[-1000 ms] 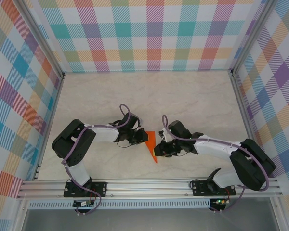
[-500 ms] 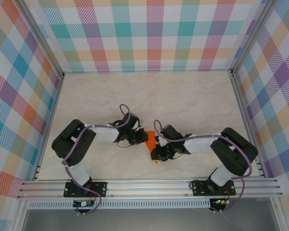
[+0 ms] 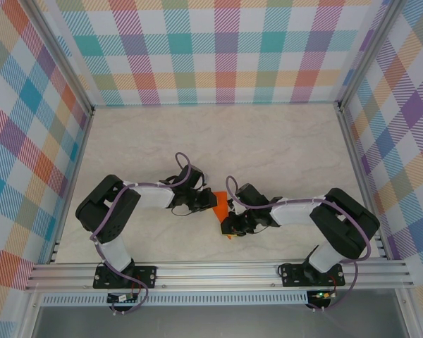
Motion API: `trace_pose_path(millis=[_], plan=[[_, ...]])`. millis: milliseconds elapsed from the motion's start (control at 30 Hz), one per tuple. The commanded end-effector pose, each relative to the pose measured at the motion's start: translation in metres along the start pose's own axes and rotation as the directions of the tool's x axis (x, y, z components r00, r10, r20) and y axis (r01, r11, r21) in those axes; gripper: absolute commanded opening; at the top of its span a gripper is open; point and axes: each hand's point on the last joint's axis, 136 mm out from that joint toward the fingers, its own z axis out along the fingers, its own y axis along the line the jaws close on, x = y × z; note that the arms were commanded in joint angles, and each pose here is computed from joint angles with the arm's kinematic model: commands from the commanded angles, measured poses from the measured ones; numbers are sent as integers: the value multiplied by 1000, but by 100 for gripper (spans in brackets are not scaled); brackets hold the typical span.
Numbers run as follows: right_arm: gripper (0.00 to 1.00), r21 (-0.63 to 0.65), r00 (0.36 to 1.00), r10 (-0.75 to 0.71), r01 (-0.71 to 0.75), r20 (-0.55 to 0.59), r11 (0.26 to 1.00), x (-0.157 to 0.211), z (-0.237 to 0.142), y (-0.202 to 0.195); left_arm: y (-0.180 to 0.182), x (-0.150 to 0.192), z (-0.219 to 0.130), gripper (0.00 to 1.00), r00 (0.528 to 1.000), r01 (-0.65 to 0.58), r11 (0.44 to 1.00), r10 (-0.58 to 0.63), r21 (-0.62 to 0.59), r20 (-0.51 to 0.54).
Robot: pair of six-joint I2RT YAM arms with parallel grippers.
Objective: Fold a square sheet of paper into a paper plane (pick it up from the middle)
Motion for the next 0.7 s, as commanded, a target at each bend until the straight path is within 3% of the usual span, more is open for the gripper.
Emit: trace_pose_path(millis=[0,667], plan=[[19,140,994,94,-87,-48,986,24,4,-40,38,11,4,14,999,32,989,-34,-144,-12],[21,140,997,67,-63,-24,988,22,1,-34,37,10,3,14,999,34,988,-35,-148,-8]])
